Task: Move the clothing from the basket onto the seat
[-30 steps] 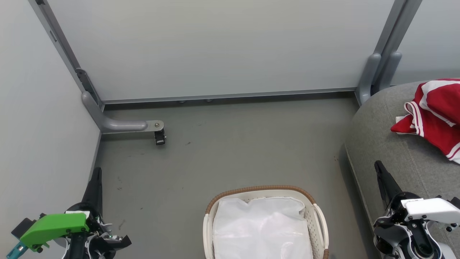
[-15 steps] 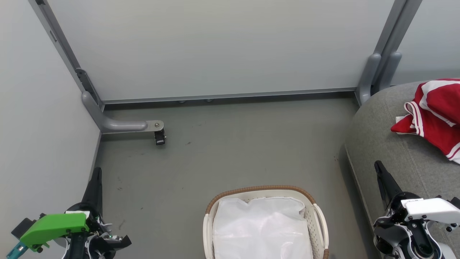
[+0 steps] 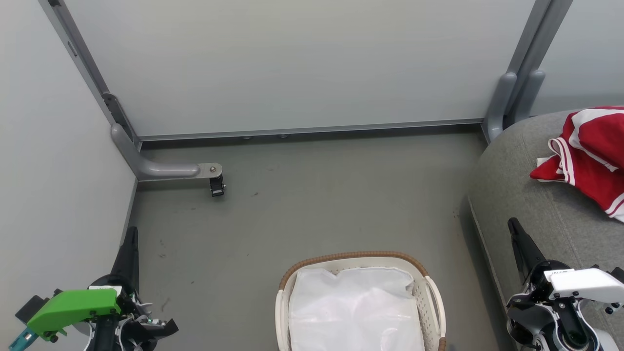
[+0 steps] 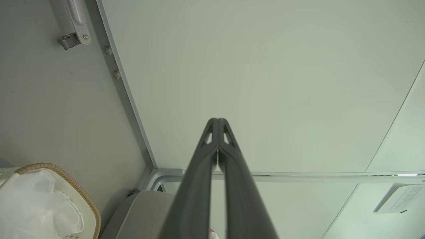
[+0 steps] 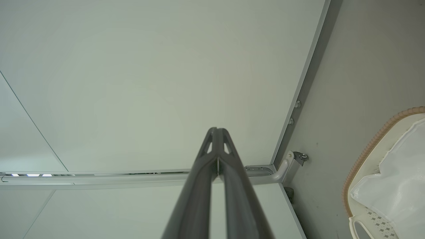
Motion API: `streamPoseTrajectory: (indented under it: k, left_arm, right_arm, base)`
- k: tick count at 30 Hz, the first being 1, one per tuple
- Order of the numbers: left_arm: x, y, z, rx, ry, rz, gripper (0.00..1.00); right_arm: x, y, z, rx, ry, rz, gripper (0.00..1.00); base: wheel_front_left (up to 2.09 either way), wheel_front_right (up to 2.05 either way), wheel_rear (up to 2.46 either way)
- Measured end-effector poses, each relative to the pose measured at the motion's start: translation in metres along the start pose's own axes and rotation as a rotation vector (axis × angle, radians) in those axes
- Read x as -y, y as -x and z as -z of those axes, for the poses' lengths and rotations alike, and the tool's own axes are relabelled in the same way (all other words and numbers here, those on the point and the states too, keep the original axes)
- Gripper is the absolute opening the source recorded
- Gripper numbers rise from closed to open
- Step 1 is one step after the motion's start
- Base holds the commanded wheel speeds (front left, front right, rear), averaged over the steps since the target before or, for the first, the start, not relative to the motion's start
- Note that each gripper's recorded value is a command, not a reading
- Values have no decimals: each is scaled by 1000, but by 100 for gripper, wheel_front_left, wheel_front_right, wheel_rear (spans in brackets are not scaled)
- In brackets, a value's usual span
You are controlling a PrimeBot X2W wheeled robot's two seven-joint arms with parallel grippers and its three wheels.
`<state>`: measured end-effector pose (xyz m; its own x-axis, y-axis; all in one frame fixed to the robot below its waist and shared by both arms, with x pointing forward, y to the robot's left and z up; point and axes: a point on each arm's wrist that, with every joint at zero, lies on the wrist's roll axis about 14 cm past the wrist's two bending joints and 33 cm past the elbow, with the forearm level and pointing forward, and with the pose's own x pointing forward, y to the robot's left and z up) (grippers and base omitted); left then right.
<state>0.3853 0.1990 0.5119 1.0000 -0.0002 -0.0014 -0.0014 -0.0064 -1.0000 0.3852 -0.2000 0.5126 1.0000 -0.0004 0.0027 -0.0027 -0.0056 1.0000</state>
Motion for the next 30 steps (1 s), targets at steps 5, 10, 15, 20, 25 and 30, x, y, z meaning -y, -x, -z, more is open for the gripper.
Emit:
streamPoseTrajectory:
  k: [5, 10, 15, 20, 25, 30]
  left_arm:
    - [0, 0, 0, 0, 0, 0, 0]
    - [0, 0, 0, 0, 0, 0, 0]
    - [0, 0, 0, 0, 0, 0, 0]
    - [0, 0, 0, 0, 0, 0, 0]
    - [0, 0, 0, 0, 0, 0, 0]
    - [0, 0, 0, 0, 0, 0, 0]
  right_arm:
    - [0, 0, 0, 0, 0, 0, 0]
    - [0, 0, 0, 0, 0, 0, 0]
    - [0, 0, 0, 0, 0, 0, 0]
    - [0, 0, 0, 0, 0, 0, 0]
    - [0, 0, 0, 0, 0, 0, 0]
    - [0, 0, 0, 0, 0, 0, 0]
  base:
    - [0, 0, 0]
    - [0, 0, 0]
    - [0, 0, 0]
    - [0, 0, 0]
    - [0, 0, 0]
    - [0, 0, 0]
